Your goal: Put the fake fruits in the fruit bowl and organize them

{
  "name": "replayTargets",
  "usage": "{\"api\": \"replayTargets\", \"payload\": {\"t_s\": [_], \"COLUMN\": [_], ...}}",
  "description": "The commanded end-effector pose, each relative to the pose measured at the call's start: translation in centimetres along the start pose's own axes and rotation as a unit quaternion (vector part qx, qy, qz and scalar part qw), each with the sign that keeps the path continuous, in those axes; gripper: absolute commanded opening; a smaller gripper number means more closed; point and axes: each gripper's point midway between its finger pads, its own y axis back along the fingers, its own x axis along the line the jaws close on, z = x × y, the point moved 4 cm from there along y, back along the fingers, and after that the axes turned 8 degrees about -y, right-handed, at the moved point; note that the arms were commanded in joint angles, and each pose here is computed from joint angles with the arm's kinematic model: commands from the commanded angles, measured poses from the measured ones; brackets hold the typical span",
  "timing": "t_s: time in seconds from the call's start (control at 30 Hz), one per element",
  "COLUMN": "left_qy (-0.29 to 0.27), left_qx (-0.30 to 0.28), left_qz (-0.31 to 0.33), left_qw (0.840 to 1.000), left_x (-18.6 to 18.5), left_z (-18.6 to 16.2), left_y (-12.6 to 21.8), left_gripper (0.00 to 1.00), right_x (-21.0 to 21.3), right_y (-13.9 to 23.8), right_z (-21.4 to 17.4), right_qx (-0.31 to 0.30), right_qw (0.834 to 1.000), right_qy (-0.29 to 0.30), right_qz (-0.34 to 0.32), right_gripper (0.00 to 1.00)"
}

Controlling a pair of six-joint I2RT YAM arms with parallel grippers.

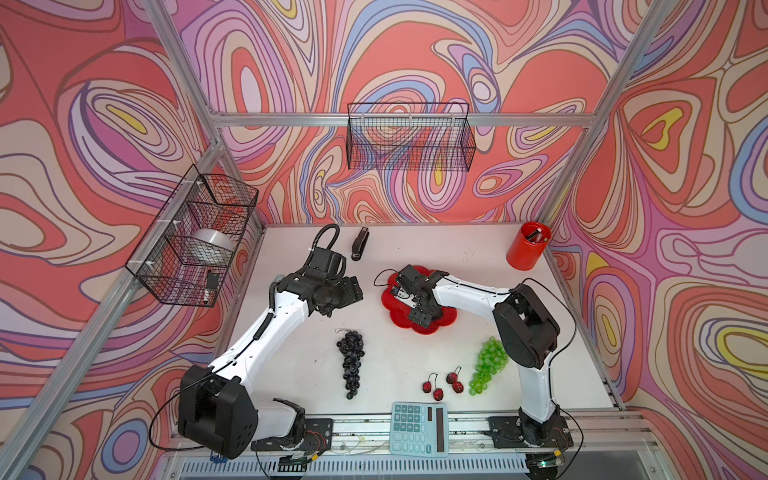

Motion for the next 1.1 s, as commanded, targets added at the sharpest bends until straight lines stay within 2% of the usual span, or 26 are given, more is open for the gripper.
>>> {"api": "replayTargets", "payload": {"t_s": [0.0, 0.27, 0.4, 0.57, 0.77, 0.87, 0.97, 1.07], "left_qy": [-0.002, -0.013, 0.001, 0.006, 0.048, 0.082, 0.113, 0.134], "left_qx": [0.001, 0.031, 0.058, 0.074, 0.111, 0.118, 0.117, 0.120], "left_qz": [0.001, 0.021, 0.034, 0.046, 0.058, 0.066, 0.063, 0.066], "left_qw": [1.000, 0.999, 0.998, 0.996, 0.991, 0.987, 0.985, 0.982], "left_x": [0.0, 0.1, 0.8, 1.2, 2.6, 3.7, 4.2, 4.7], "left_z": [0.0, -0.1, -1.2, -1.7, -4.7, -6.4, -7.5, -8.0], "left_y": [1.0, 1.3, 0.8, 0.4, -0.1, -0.7, -1.7, -3.0], "left_gripper": [0.85, 0.84, 0.80, 0.75, 0.68, 0.65, 0.64, 0.62], "right_x": [-0.6, -1.8, -1.0, -0.1, -0.2, 0.0, 0.1, 0.5], "right_y": [0.4, 5.5, 8.0, 9.4, 12.2, 12.4, 12.2, 10.9], "right_z": [0.4, 2.1, 2.7, 3.2, 4.1, 4.8, 5.1, 5.5], "right_qx": [-0.005, -0.055, -0.092, -0.115, -0.173, -0.195, -0.202, -0.178], "right_qw": [1.000, 0.998, 0.994, 0.990, 0.977, 0.970, 0.968, 0.973], "right_qy": [-0.003, -0.027, -0.040, -0.055, -0.095, -0.106, -0.110, -0.102], "right_qz": [-0.009, 0.000, 0.037, 0.062, 0.085, 0.099, 0.103, 0.106], "right_gripper": [0.76, 0.76, 0.75, 0.74, 0.72, 0.72, 0.72, 0.71]}}
